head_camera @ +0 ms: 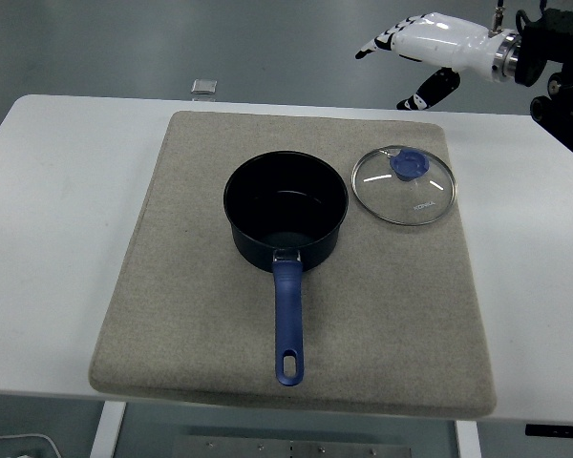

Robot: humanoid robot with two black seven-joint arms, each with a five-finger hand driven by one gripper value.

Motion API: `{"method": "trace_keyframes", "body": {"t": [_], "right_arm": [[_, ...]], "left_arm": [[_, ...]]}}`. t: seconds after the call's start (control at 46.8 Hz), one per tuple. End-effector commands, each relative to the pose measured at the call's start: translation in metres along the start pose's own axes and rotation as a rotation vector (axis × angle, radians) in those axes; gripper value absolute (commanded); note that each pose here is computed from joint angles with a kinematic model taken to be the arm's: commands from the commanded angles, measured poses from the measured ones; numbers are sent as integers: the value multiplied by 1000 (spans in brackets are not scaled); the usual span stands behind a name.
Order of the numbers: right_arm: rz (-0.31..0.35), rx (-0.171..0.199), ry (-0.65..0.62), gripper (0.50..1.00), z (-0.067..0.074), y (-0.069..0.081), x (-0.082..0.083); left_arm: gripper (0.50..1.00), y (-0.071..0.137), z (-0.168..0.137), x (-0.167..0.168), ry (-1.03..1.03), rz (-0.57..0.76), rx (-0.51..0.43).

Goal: Lift the pot lid and place it to the right of the pot.

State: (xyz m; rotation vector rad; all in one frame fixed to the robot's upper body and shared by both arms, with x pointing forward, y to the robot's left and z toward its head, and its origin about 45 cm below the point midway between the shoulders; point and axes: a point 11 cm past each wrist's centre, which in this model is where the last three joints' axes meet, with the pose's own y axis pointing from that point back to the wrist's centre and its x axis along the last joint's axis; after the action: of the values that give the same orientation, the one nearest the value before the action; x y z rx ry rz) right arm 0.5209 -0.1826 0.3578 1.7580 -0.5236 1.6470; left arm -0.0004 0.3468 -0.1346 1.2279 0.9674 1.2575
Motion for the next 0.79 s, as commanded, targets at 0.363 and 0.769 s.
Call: {"method": "trace_keyframes", "body": {"t": [0.363,0.769], "right_arm": [[330,-44,-385,897,6,0,42],[538,-100,-706,897,27,12,55]], "left_arm": [[1000,0,0,0,0,0,0],[1000,0,0,0,-1,0,0]]}}
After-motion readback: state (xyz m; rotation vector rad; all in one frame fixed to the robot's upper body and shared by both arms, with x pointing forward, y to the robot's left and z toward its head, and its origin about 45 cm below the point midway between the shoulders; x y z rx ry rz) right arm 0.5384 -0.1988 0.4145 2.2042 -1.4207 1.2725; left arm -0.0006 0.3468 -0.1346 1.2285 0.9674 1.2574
